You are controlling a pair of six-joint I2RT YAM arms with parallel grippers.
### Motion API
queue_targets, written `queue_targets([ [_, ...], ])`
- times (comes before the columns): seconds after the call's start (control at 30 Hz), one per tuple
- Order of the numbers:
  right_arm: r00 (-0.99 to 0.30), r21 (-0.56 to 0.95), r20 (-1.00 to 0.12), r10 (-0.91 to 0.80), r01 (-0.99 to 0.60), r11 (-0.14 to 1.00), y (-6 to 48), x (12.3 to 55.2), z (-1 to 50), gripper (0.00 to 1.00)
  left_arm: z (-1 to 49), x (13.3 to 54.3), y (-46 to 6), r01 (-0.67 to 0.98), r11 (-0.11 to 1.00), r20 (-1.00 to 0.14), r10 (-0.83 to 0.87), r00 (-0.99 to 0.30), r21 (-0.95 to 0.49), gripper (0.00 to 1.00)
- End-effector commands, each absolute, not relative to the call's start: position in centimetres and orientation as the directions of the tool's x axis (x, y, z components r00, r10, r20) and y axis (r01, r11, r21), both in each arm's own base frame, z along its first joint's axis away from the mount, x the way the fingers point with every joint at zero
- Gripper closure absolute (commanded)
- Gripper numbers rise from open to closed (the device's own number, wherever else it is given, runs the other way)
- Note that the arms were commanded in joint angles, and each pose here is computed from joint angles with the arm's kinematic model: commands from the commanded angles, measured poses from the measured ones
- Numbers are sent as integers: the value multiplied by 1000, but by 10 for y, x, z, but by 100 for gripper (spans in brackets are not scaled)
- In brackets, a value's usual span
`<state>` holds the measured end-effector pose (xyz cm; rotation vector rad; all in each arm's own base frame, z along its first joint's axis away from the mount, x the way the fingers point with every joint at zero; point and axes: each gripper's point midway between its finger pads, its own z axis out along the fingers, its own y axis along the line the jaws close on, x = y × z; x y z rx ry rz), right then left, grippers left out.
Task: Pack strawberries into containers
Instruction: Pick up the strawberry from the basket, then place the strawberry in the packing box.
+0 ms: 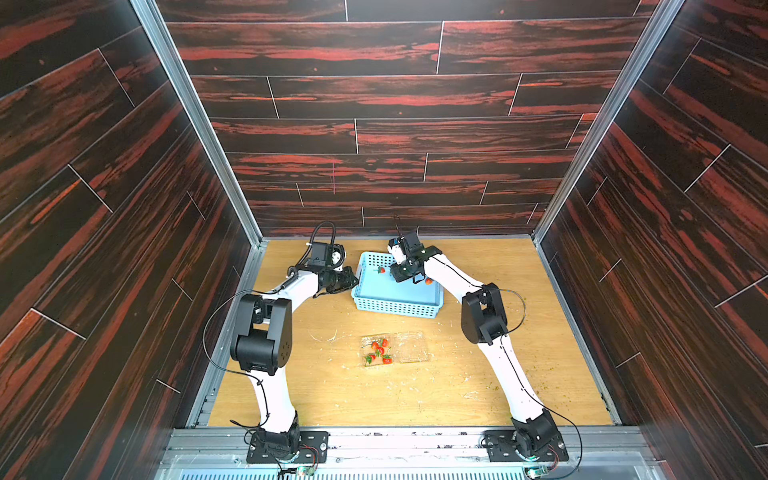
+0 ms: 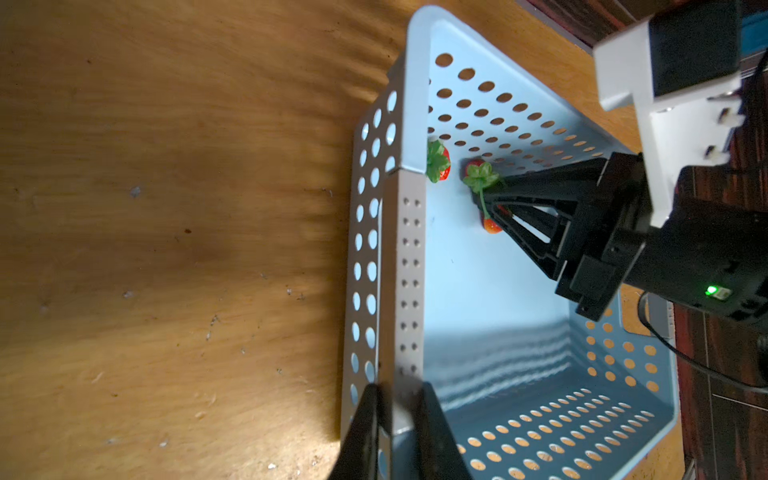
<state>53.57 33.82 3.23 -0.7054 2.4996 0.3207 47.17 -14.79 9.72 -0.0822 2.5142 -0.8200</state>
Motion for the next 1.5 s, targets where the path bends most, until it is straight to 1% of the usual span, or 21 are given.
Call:
queue_targets([
  [0.0,-726,68,-543,-423,-540,839,329,527,59,83,126,475,-154,149,800,-495,-203,-845,-581,89],
  [0.17,-688,76,-596,-414,-561,824,330,521,105,84,120,475,-154,143,803,-491,-203,-847,-579,89],
  [0.47,-653,115,-630,-419,-613,782,329,489,150,84,117,476,-153,140,802,-490,-206,-847,-580,89],
  [0.57,-601,119,-647,-469,-687,717,343,456,166,84,115,478,-153,139,803,-489,-206,-848,-579,90],
  [0.63,-558,137,-659,-505,-749,649,354,423,176,83,115,479,-154,140,803,-489,-205,-848,-579,90],
  [0.73,-526,219,-665,-530,-816,535,373,368,184,83,114,481,-154,140,803,-490,-206,-847,-579,90],
  [0.87,-495,329,-635,-594,-868,372,396,290,167,82,113,483,-154,139,804,-490,-206,-847,-578,90],
  [0.93,-511,394,-594,-621,-858,330,403,261,151,82,112,485,-154,139,804,-490,-206,-847,-578,90],
  [1.0,-513,420,-554,-656,-852,313,408,242,133,82,112,486,-155,140,801,-488,-206,-848,-582,90],
  [1.1,-507,419,-500,-702,-851,316,410,227,106,81,114,487,-155,142,801,-491,-207,-846,-581,90],
  [1.3,-502,386,-439,-745,-854,348,405,226,68,79,116,485,-154,144,808,-492,-197,-848,-572,90],
  [1.37,-501,388,-430,-751,-854,347,404,225,63,76,117,484,-154,145,807,-492,-197,-848,-572,90],
  [1.47,-501,393,-408,-763,-851,349,403,221,54,69,117,485,-154,145,808,-494,-197,-847,-571,90],
])
